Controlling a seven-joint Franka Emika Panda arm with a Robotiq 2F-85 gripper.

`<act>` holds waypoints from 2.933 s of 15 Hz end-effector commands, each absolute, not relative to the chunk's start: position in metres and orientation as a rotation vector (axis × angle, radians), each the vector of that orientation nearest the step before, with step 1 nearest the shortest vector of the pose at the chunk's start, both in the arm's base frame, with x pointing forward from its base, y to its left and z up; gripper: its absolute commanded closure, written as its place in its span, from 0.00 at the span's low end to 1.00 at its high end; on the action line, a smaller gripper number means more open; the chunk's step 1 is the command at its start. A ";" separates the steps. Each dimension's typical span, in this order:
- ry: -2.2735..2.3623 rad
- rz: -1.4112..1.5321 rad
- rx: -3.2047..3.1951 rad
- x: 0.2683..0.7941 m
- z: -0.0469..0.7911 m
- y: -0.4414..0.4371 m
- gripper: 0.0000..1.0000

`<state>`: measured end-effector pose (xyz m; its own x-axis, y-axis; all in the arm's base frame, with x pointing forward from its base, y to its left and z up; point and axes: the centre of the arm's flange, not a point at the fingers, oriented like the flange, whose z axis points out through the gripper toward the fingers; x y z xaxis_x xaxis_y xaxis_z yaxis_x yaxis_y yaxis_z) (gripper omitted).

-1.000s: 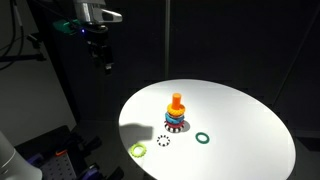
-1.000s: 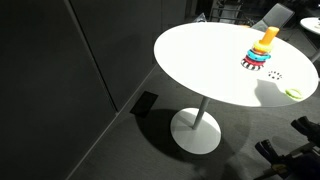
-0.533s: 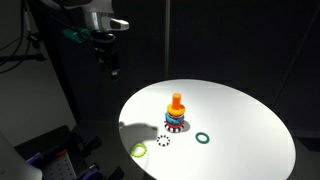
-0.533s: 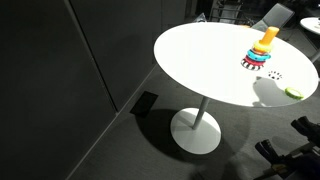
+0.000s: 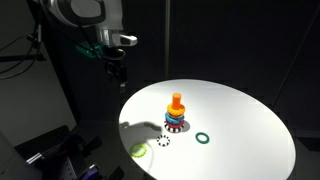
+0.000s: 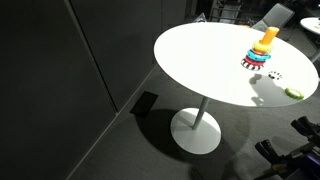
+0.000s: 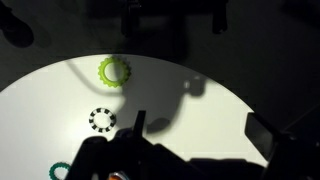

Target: Lift the lime green donut plush toy from the table and put it on the orange holder

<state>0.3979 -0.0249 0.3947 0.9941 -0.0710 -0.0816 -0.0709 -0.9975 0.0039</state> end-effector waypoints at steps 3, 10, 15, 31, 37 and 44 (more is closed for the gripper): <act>-0.141 -0.118 3.081 0.391 0.344 -0.040 0.00; -0.205 -0.114 3.085 0.378 0.302 -0.048 0.00; -0.179 -0.140 3.094 0.377 0.302 -0.044 0.00; -0.364 -0.053 3.076 0.393 0.264 -0.086 0.00; -0.441 -0.082 3.036 0.392 0.228 -0.108 0.00; -0.522 -0.102 2.983 0.386 0.189 -0.136 0.00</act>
<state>0.3787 -0.1225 0.2043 0.9478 -0.3132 -0.0590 -0.3068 -0.9467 0.0979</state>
